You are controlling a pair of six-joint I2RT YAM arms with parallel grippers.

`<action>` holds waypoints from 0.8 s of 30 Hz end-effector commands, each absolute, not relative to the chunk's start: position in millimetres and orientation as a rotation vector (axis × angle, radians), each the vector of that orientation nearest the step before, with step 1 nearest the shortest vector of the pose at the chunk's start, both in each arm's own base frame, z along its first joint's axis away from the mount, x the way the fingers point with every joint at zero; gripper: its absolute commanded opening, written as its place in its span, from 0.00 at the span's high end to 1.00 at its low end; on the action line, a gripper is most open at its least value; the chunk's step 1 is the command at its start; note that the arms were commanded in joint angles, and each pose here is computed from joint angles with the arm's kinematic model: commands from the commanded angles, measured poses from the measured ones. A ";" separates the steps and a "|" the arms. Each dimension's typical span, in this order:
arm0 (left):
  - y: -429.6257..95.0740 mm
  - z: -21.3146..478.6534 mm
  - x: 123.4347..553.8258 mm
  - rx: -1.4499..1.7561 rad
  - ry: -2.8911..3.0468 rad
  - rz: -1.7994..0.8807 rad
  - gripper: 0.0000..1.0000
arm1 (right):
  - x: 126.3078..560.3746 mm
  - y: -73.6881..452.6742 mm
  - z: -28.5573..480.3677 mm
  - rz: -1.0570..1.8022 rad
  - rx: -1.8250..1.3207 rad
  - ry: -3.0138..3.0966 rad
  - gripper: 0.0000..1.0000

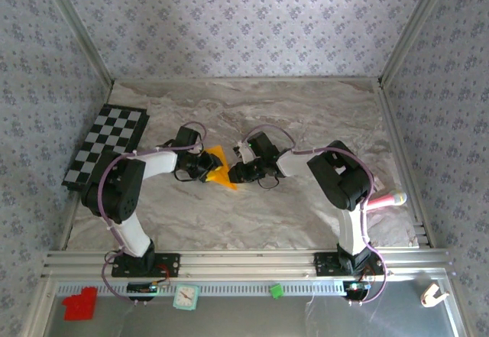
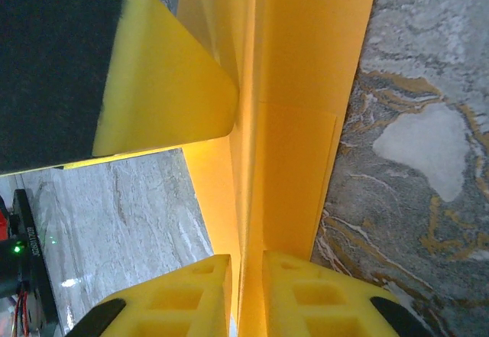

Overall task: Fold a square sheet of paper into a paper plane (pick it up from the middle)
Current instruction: Fourth fold the wing at the center of the table.

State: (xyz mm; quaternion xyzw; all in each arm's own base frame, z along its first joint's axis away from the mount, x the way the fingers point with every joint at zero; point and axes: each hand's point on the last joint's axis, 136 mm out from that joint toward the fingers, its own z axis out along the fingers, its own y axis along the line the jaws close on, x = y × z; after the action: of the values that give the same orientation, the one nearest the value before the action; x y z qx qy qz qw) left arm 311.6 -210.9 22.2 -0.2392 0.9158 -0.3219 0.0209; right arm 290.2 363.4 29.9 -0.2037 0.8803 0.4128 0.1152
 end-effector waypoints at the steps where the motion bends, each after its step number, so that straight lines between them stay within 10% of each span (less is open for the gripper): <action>1: -168.2 -38.9 258.1 -0.966 3.050 -0.603 0.59 | 288.9 351.5 16.8 1.121 -0.586 2.640 0.82; 24: -195.6 10.4 295.0 -0.775 2.907 -0.868 0.59 | 282.7 353.0 8.2 1.255 -0.548 2.668 0.92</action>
State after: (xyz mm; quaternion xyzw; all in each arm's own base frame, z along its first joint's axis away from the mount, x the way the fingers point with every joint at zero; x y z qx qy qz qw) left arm 312.7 -211.4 26.3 -0.2363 0.9157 -0.3240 0.0244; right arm 292.2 360.5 27.1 -0.1975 0.8781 0.4228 0.1056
